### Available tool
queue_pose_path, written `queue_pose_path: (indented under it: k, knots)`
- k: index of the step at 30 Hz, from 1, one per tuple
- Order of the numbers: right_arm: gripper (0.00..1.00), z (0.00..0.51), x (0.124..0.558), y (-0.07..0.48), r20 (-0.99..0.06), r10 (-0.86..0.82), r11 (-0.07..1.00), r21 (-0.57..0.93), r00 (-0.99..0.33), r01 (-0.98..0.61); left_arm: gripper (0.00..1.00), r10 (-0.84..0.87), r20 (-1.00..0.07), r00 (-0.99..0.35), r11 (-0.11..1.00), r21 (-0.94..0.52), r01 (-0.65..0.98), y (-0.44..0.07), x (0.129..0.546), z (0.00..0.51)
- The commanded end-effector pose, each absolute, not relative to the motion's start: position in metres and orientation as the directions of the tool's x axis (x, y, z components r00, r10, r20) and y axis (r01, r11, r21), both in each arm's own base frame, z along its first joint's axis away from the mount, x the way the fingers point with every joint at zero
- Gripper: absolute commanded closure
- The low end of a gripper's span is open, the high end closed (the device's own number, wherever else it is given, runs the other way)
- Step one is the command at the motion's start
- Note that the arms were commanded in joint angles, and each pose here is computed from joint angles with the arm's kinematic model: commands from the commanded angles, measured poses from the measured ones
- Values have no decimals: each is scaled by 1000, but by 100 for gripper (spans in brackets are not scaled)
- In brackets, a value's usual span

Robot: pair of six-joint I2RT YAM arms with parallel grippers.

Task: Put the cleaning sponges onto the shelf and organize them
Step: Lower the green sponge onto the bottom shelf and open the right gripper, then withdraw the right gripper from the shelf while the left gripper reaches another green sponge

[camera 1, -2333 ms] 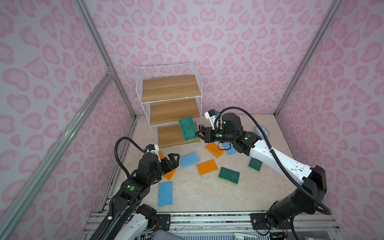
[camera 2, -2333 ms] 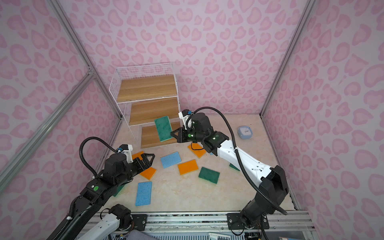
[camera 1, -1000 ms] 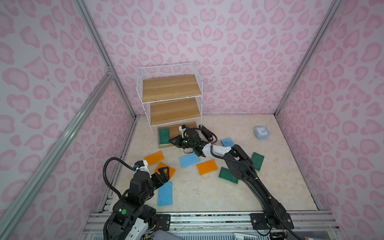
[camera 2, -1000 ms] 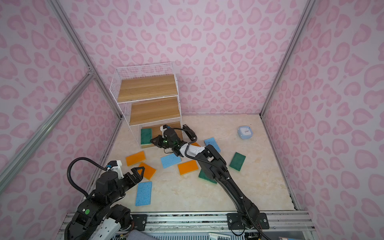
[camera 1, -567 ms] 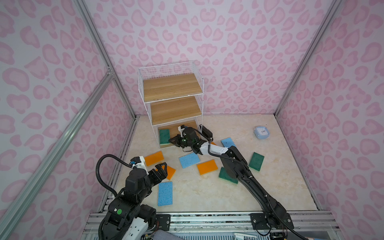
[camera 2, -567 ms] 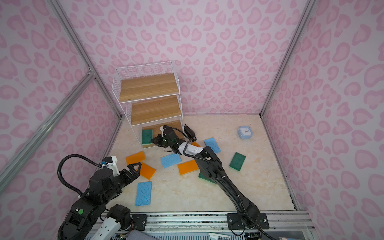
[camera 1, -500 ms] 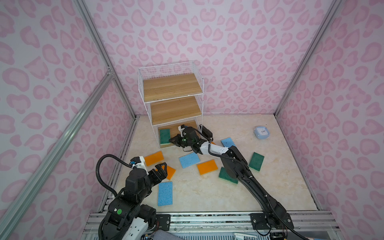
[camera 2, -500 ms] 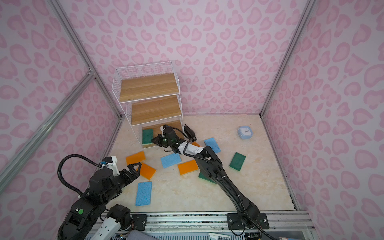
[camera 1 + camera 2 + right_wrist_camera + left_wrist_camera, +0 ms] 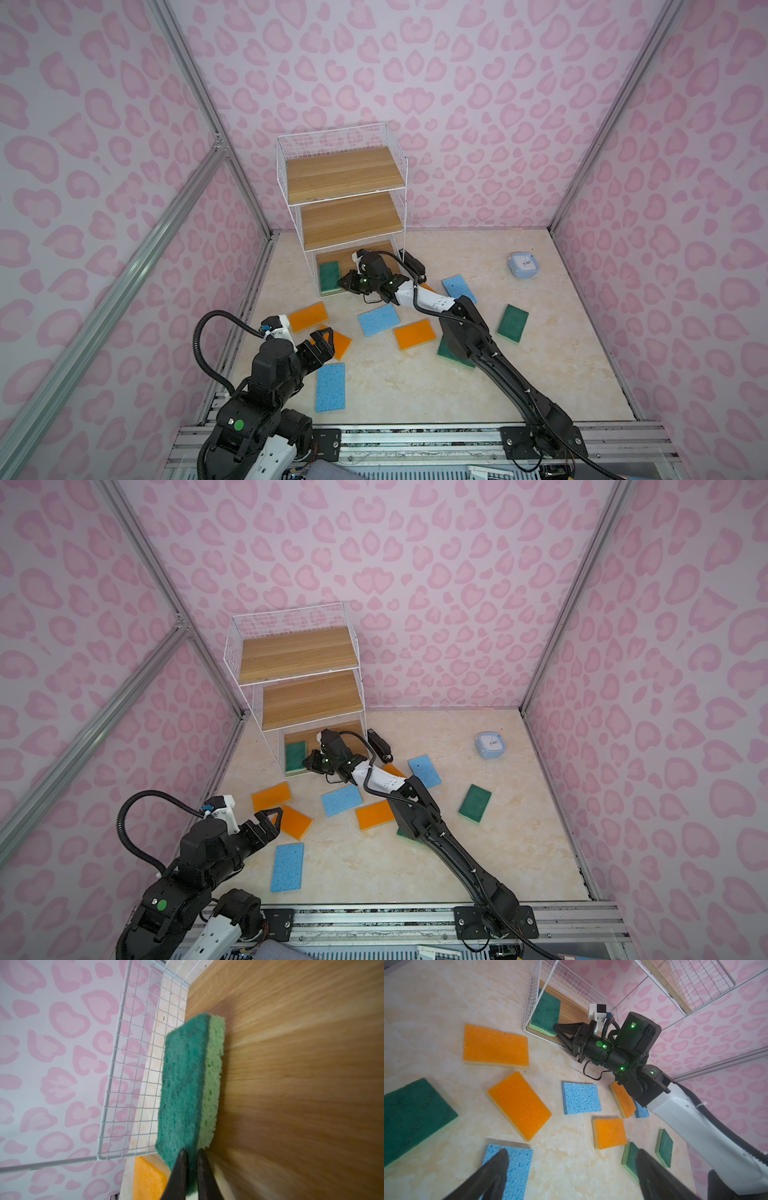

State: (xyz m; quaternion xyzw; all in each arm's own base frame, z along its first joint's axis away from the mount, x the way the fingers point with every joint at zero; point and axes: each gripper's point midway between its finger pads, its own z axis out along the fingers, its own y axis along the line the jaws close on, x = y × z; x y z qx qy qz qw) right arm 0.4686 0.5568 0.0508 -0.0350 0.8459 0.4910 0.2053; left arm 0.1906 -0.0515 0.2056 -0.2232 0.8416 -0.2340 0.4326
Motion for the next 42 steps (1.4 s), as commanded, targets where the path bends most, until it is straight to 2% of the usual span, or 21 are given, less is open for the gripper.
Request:
queue_pose_path:
  k: [1, 6, 14, 19, 33, 36, 42]
  knots:
    - [69, 38, 472, 551, -396, 138, 555, 790, -908, -260, 4, -583, -618, -527, 788, -589, -181, -51, 189, 204]
    - [45, 44, 469, 549, -407, 123, 566, 778, -905, -273, 4, -571, -614, -545, 795, -580, -179, -53, 189, 200]
    - [32, 71, 454, 542, -437, 123, 549, 778, -891, -305, 1, -519, -606, -603, 825, -540, -167, -58, 189, 192]
    - [29, 88, 440, 530, -454, 126, 541, 777, -882, -322, 1, -513, -578, -635, 823, -541, -173, -64, 191, 181]
    - [30, 130, 385, 474, -509, 103, 538, 751, -854, -383, 20, -482, -506, -716, 827, -534, -179, -88, 201, 140]
    - [31, 128, 367, 446, -509, 89, 565, 734, -856, -377, 24, -455, -497, -739, 833, -531, -156, -106, 205, 131]
    - [32, 131, 344, 366, -498, 117, 611, 718, -859, -333, 25, -373, -523, -767, 857, -511, -69, -155, 215, 129]
